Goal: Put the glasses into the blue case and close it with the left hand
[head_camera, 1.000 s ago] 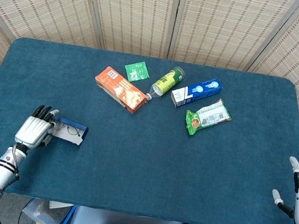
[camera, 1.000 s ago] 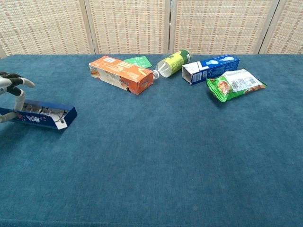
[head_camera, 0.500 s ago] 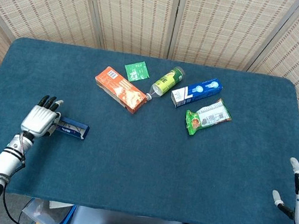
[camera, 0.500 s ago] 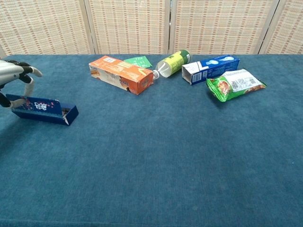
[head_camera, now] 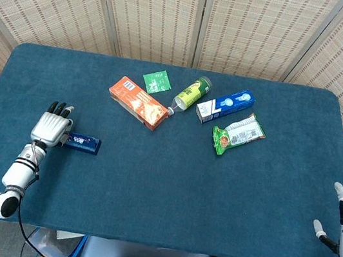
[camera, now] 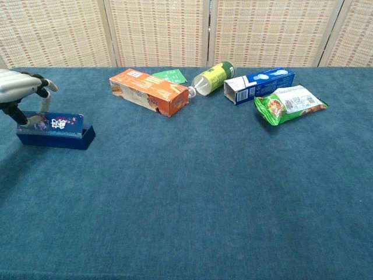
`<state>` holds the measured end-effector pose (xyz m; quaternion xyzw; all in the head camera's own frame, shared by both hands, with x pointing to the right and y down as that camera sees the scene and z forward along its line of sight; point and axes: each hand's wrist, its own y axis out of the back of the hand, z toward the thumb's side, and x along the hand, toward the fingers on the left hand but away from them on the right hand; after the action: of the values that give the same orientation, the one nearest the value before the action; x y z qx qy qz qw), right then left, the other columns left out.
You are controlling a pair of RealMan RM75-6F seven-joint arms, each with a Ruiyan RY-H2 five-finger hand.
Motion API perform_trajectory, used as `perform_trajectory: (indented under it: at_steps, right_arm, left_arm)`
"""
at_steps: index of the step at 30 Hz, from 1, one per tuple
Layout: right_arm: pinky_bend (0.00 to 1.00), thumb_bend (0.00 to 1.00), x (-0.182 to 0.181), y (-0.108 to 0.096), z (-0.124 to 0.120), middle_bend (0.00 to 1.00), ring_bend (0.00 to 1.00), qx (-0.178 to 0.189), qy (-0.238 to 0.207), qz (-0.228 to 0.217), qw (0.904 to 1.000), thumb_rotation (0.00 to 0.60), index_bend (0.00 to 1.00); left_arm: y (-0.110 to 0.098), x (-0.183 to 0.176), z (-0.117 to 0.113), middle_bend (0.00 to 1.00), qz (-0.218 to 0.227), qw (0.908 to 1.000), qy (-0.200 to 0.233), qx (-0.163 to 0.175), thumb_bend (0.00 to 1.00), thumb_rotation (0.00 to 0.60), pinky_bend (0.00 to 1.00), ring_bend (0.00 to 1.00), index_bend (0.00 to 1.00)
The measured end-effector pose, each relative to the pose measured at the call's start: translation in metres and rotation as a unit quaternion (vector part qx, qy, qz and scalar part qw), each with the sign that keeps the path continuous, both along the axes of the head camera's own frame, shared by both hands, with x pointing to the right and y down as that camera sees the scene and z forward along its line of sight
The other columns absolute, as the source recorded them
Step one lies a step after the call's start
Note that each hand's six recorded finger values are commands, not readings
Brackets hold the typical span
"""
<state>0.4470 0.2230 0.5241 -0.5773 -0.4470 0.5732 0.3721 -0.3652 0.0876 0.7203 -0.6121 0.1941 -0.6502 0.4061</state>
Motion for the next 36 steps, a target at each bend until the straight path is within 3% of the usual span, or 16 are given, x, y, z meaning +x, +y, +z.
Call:
perform_trajectory:
  at_steps: [8, 12, 20, 24, 28, 36]
  right_arm:
    - [0.23, 0.25, 0.000, 0.000, 0.000, 0.17, 0.14, -0.003, -0.001, 0.000, 1.0000, 0.600, 0.05]
    - [0.23, 0.25, 0.000, 0.000, 0.000, 0.17, 0.14, -0.003, -0.001, 0.000, 1.0000, 0.600, 0.05]
    - [0.23, 0.25, 0.001, 0.000, -0.001, 0.17, 0.14, -0.001, 0.001, 0.002, 1.0000, 0.600, 0.05]
    - [0.23, 0.25, 0.001, 0.000, 0.000, 0.17, 0.14, -0.001, 0.000, 0.002, 1.0000, 0.600, 0.05]
    - [0.23, 0.25, 0.001, 0.000, 0.001, 0.17, 0.14, -0.002, -0.001, 0.001, 1.0000, 0.600, 0.05]
    - [0.23, 0.25, 0.004, 0.002, 0.000, 0.17, 0.14, -0.001, -0.001, 0.005, 1.0000, 0.600, 0.05]
  left_arm:
    - [-0.005, -0.002, 0.012, 0.00, -0.001, 0.9991, -0.041, 0.004, 0.38, 0.600, 0.00, 0.00, 0.10]
    - [-0.011, -0.003, 0.014, 0.00, -0.009, 0.9984, -0.054, 0.016, 0.35, 0.600, 0.00, 0.00, 0.01]
    - [-0.014, -0.003, -0.002, 0.00, -0.023, 0.9990, -0.030, 0.024, 0.29, 0.600, 0.00, 0.00, 0.01]
    - [-0.006, 0.000, -0.015, 0.00, -0.021, 0.9997, -0.006, 0.004, 0.26, 0.600, 0.00, 0.00, 0.09]
    - [0.009, 0.002, -0.026, 0.00, -0.003, 0.9996, 0.000, -0.027, 0.25, 0.600, 0.00, 0.00, 0.10]
    - [0.020, 0.010, -0.010, 0.00, 0.016, 0.9984, -0.010, -0.053, 0.25, 0.600, 0.00, 0.00, 0.14]
